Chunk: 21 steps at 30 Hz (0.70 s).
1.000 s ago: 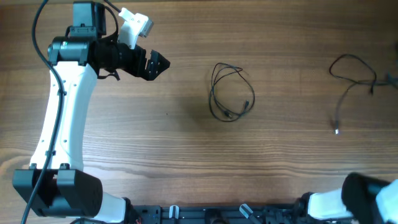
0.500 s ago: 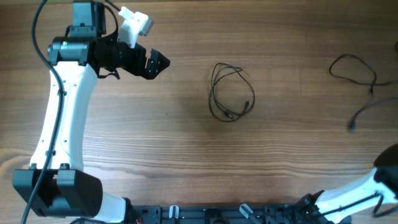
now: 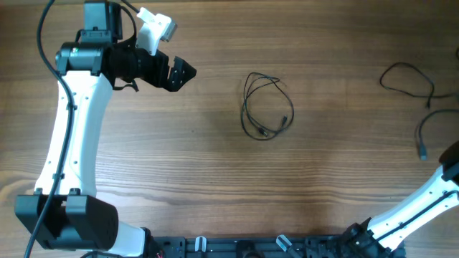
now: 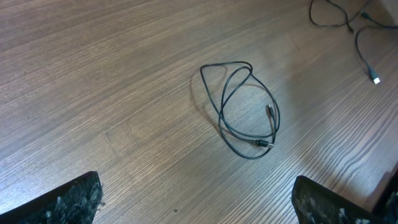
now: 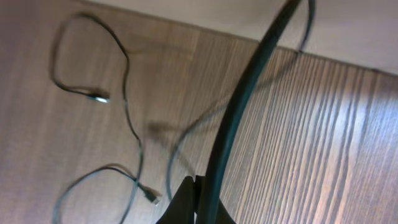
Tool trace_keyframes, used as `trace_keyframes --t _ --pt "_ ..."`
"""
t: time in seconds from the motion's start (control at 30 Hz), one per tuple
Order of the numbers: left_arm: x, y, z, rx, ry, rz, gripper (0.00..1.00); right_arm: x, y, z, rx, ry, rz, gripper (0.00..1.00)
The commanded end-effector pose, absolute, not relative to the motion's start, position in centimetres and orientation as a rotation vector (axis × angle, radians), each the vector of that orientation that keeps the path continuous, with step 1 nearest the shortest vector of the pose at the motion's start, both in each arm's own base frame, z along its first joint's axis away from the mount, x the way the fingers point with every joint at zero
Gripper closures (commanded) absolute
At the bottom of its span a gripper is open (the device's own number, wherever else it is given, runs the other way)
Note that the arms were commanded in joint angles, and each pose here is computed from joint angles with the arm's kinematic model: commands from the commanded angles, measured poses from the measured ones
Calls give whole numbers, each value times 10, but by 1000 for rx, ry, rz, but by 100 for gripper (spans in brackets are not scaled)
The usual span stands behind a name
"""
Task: Untangle cables
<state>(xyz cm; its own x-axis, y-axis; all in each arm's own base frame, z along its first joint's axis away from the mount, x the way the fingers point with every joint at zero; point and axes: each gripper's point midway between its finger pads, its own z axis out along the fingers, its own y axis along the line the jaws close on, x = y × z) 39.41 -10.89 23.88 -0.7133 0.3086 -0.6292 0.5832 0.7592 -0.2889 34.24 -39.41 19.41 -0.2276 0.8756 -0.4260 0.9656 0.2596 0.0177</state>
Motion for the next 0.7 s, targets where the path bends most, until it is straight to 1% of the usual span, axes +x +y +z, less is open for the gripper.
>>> trace_keyframes --t 0.0,0.3,0.53,0.67 --pt "389 -116 247 683 2369 -643 0 347 -391 183 1669 2231 -343 95" --pt "388 -116 247 683 2370 -644 0 337 -394 183 1706 2225 -408 95" --pt "388 -116 247 683 2370 -644 0 335 -392 163 1731 2273 -407 96" --pt "388 -116 247 683 2370 -644 0 336 -391 159 1730 2280 -402 95"
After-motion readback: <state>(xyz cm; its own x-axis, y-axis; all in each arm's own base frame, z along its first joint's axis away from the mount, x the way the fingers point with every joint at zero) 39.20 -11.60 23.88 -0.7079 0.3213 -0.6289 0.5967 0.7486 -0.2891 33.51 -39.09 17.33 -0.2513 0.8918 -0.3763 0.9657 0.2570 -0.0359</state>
